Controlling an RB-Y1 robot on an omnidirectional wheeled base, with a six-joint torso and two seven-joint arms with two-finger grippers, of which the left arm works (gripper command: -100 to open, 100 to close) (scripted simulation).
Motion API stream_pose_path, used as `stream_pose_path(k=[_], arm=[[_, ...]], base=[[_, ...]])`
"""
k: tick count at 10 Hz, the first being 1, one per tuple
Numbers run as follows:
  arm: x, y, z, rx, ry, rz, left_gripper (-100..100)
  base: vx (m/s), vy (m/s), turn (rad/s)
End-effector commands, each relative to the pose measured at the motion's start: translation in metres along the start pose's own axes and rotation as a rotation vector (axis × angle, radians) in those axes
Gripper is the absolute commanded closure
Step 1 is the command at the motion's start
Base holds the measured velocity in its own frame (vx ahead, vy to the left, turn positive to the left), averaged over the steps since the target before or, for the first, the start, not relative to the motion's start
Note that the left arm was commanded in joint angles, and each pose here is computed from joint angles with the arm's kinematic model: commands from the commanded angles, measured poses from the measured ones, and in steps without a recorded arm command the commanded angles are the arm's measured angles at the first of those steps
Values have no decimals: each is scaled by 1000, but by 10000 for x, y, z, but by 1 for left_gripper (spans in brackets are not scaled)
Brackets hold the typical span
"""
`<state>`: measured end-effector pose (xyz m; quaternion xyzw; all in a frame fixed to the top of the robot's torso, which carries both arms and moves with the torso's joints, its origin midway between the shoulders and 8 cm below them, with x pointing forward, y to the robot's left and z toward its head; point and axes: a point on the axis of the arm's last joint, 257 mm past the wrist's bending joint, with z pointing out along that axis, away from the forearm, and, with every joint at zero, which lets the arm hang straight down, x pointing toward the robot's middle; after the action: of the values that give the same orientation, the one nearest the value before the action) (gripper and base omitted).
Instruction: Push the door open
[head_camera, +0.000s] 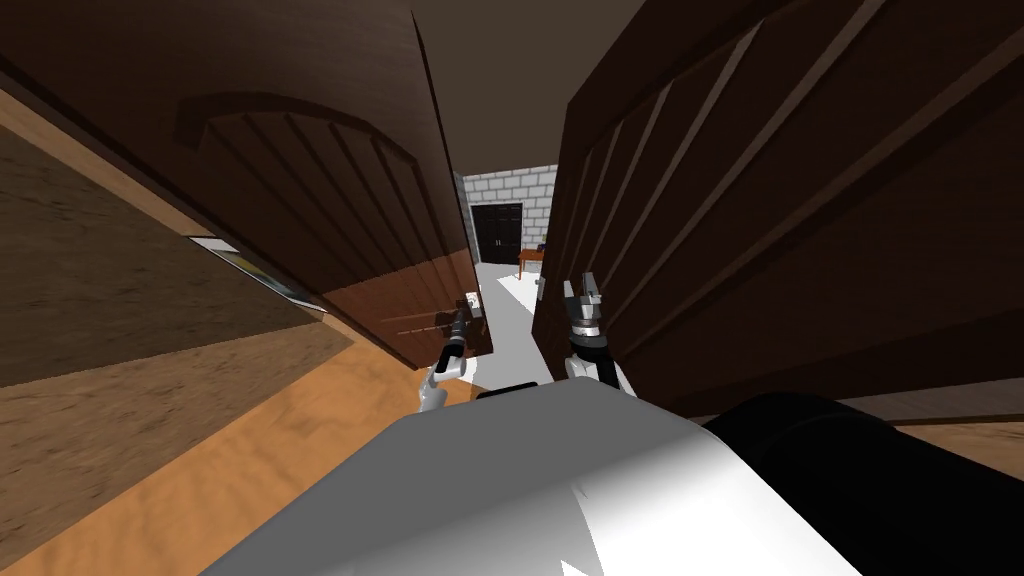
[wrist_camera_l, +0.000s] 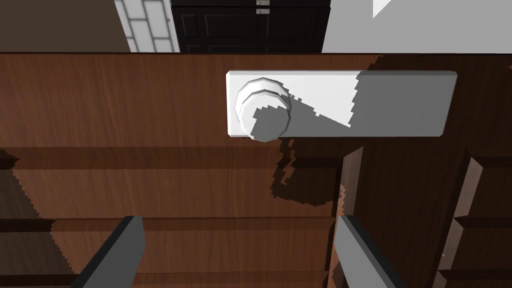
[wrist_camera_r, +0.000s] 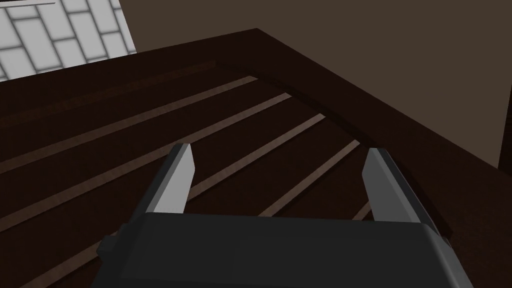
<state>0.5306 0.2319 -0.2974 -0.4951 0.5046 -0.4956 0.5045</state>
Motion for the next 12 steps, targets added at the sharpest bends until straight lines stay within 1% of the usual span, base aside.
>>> stream_pose_path(k=[1, 5, 8, 9, 10, 12], arm=[[-21, -6, 6, 2, -1, 6, -100], [-36, -11, 26, 8, -6, 12, -100], [10, -12, 40, 12, -9, 2, -100], [0, -14, 37, 11, -8, 4, -100], [0, -14, 37, 11, -8, 4, 100], [0, -14, 37, 11, -8, 4, 100]], base=[[157, -11, -11], [196, -10, -9], [222, -4, -13], [96, -15, 2], [-12, 4, 3], [-32, 6, -7]])
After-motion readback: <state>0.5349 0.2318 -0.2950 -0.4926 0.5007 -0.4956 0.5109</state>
